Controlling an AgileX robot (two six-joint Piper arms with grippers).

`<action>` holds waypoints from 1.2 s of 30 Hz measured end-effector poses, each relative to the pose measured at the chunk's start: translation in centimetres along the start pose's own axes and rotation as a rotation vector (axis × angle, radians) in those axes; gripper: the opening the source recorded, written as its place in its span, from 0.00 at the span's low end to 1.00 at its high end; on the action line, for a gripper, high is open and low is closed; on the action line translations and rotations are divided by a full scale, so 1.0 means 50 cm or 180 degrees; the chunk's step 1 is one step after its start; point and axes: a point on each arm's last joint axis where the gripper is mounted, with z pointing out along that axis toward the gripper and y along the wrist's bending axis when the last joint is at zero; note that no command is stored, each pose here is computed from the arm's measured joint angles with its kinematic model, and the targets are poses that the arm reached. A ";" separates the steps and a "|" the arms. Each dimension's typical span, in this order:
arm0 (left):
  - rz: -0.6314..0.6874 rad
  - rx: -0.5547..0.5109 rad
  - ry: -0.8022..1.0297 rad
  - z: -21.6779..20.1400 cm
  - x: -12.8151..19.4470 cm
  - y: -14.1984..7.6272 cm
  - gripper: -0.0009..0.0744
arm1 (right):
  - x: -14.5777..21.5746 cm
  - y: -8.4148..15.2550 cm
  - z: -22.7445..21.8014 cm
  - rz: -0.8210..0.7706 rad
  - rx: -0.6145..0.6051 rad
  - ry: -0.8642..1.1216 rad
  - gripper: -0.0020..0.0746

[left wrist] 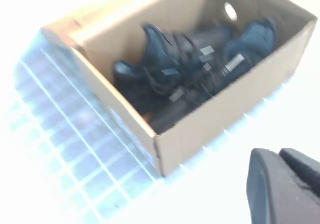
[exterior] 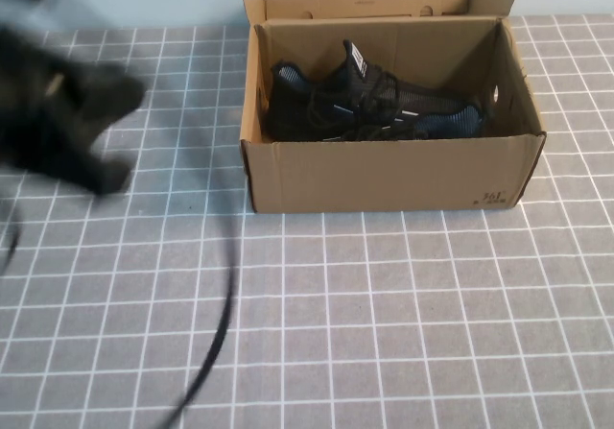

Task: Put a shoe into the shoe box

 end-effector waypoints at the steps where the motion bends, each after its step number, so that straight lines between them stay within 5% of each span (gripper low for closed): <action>1: 0.0008 -0.0069 -0.0133 -0.022 0.018 -0.008 0.01 | 0.009 0.000 -0.001 0.0023 0.0002 -0.0086 0.01; 8: -0.0020 -0.0385 -0.0642 -0.086 0.197 -0.064 0.01 | 0.044 -0.004 0.013 0.0142 -0.0039 -0.0868 0.01; 15: -0.0104 -0.0650 -0.1206 -0.111 0.333 -0.103 0.01 | 0.066 -0.025 0.081 0.0343 -0.0031 -0.0962 0.01; 28: -0.0391 -0.0517 -0.0720 -0.029 0.505 -0.142 0.01 | 0.163 -0.088 0.223 0.0638 0.0324 -0.1209 0.01; 36: -0.0407 -0.0448 -0.0567 -0.021 0.523 -0.148 0.01 | 0.245 -0.105 0.277 0.0747 0.0408 -0.0831 0.01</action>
